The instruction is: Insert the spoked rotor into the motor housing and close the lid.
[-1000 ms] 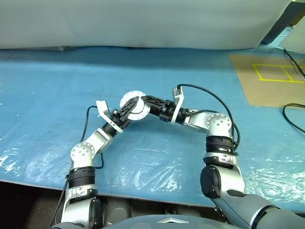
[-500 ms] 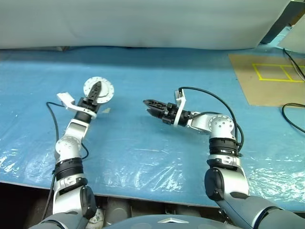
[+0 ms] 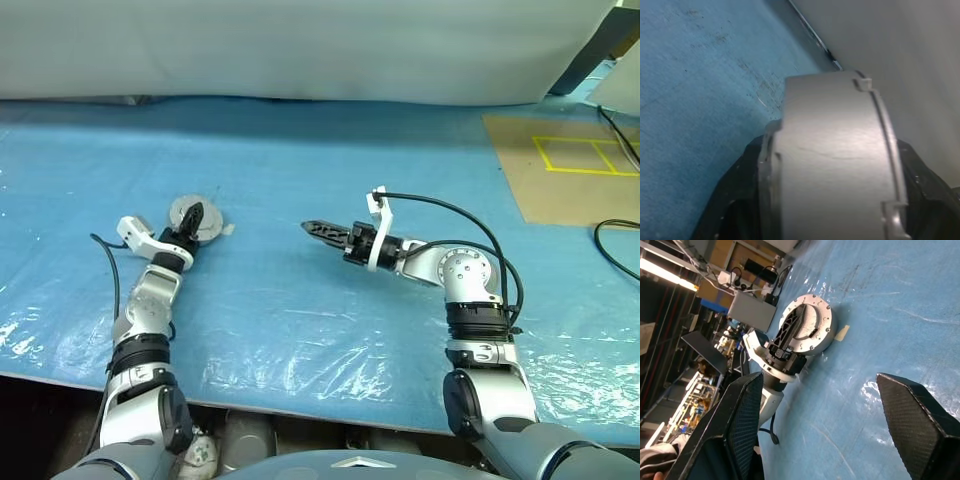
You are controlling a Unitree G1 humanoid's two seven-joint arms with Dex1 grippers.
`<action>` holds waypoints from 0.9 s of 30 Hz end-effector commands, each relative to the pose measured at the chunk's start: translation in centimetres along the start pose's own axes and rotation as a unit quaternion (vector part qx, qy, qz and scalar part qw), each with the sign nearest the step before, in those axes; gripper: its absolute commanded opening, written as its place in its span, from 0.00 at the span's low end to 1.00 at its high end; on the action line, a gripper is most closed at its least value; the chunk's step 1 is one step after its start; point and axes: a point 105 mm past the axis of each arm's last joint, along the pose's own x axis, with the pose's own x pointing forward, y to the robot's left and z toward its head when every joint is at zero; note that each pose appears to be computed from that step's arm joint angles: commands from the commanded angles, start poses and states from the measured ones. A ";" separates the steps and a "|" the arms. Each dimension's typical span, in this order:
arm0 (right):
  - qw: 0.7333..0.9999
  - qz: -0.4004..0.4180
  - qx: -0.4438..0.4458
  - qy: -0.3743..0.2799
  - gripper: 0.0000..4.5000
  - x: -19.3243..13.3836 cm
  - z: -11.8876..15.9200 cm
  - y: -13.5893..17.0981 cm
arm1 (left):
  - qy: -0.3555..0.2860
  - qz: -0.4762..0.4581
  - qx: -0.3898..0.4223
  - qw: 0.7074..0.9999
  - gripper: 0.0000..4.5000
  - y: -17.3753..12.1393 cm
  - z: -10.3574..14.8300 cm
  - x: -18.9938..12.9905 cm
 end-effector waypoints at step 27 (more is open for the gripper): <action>0.992 0.024 -0.123 -0.033 0.84 -1.7 1.8 1.5 | -0.026 -0.191 0.116 0.974 1.00 -7.7 6.1 -5.4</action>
